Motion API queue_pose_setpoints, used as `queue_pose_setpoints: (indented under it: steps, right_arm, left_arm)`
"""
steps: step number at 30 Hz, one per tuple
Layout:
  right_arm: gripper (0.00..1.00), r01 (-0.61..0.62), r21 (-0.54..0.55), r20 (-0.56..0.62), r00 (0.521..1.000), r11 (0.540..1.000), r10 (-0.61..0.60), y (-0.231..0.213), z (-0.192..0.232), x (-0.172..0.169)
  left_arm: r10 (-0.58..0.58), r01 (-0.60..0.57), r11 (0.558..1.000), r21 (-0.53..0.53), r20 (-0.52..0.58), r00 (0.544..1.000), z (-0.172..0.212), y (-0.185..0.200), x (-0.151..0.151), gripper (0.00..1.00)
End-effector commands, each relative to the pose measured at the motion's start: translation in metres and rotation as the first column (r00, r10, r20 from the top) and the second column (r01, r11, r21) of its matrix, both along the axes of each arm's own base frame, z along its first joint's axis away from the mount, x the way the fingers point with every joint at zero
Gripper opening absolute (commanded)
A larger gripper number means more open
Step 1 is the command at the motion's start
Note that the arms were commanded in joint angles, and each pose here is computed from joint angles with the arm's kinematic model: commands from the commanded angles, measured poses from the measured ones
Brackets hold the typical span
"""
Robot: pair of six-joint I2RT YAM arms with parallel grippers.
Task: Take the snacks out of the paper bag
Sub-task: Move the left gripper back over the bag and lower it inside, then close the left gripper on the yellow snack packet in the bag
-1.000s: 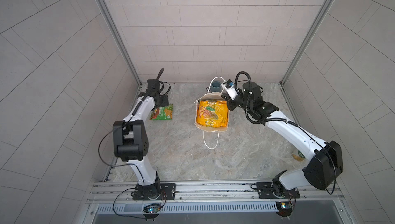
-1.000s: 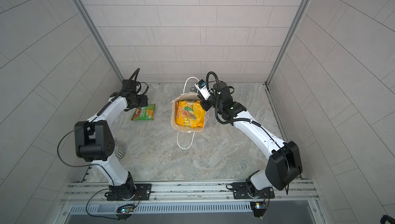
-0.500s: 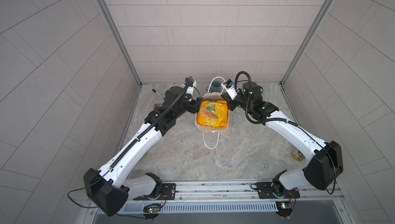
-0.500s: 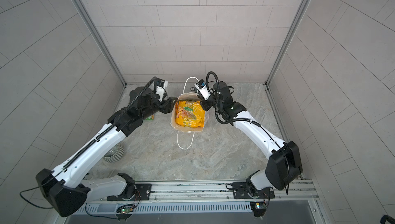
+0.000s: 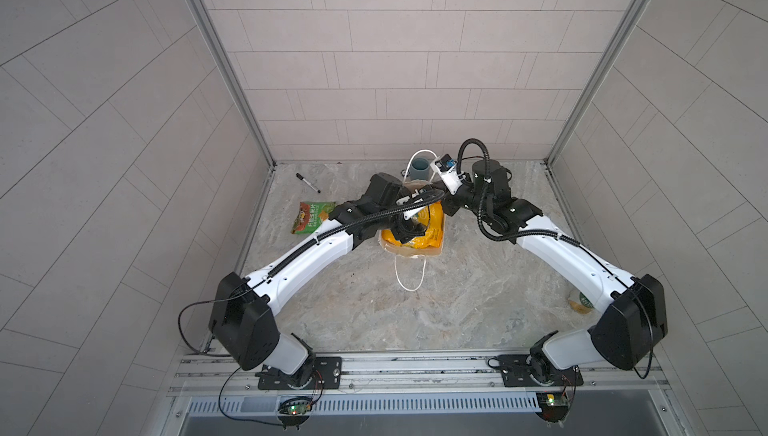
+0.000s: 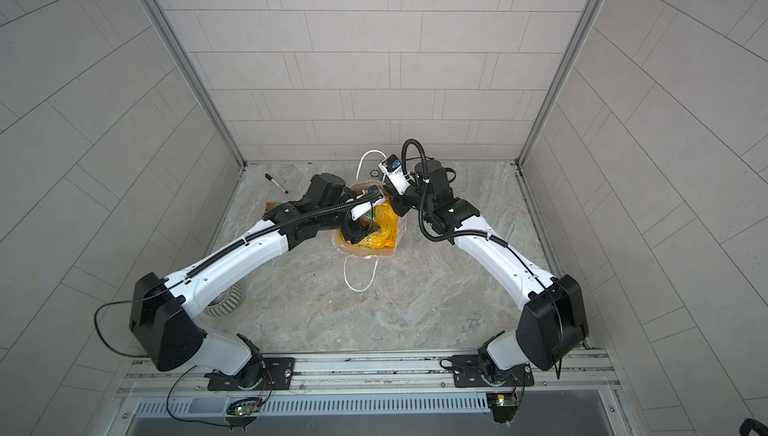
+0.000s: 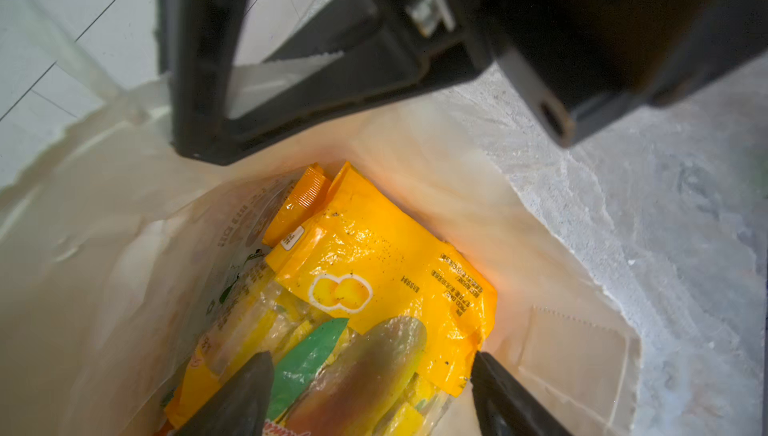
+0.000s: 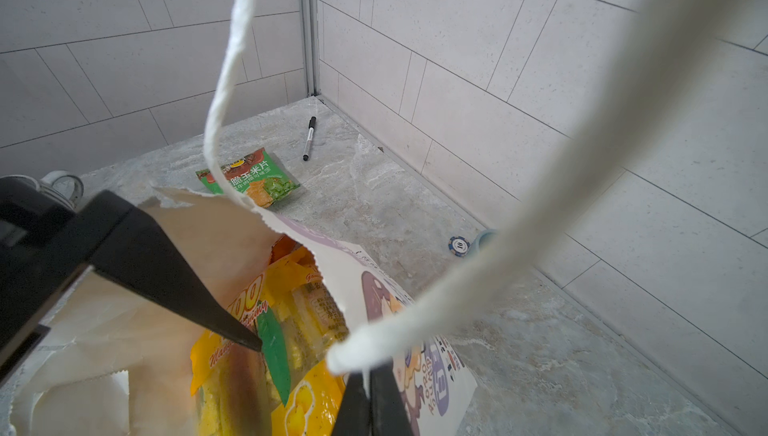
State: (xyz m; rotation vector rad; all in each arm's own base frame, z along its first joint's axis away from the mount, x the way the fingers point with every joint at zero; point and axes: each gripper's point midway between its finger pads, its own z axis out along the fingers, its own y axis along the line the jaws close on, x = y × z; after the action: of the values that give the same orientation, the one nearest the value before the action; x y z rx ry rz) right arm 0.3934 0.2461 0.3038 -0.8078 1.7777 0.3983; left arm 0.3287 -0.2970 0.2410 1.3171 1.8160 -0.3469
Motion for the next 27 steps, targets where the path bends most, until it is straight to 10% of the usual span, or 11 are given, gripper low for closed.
queue_pose_setpoints:
  steps: [1, 19, 27]
  right_arm:
    - [0.0, -0.017, 0.057, 0.083, 0.997, 0.998, 0.012, -0.002, 0.037, -0.009]
    - [0.0, -0.024, 0.048, 0.103, 0.995, 0.999, 0.019, -0.004, 0.037, -0.011]
    - [0.0, -0.02, 0.055, 0.098, 0.995, 0.998, 0.014, -0.005, 0.035, -0.01]
  left_arm:
    - [-0.113, 0.114, 0.993, -0.001, 0.115, 0.987, 0.021, -0.005, 0.011, 0.8]
    - [-0.232, 0.225, 0.967, 0.123, 0.05, 0.971, -0.022, -0.032, 0.044, 0.81]
    - [-0.252, 0.25, 0.96, 0.125, 0.0, 0.968, -0.044, -0.033, 0.038, 0.55]
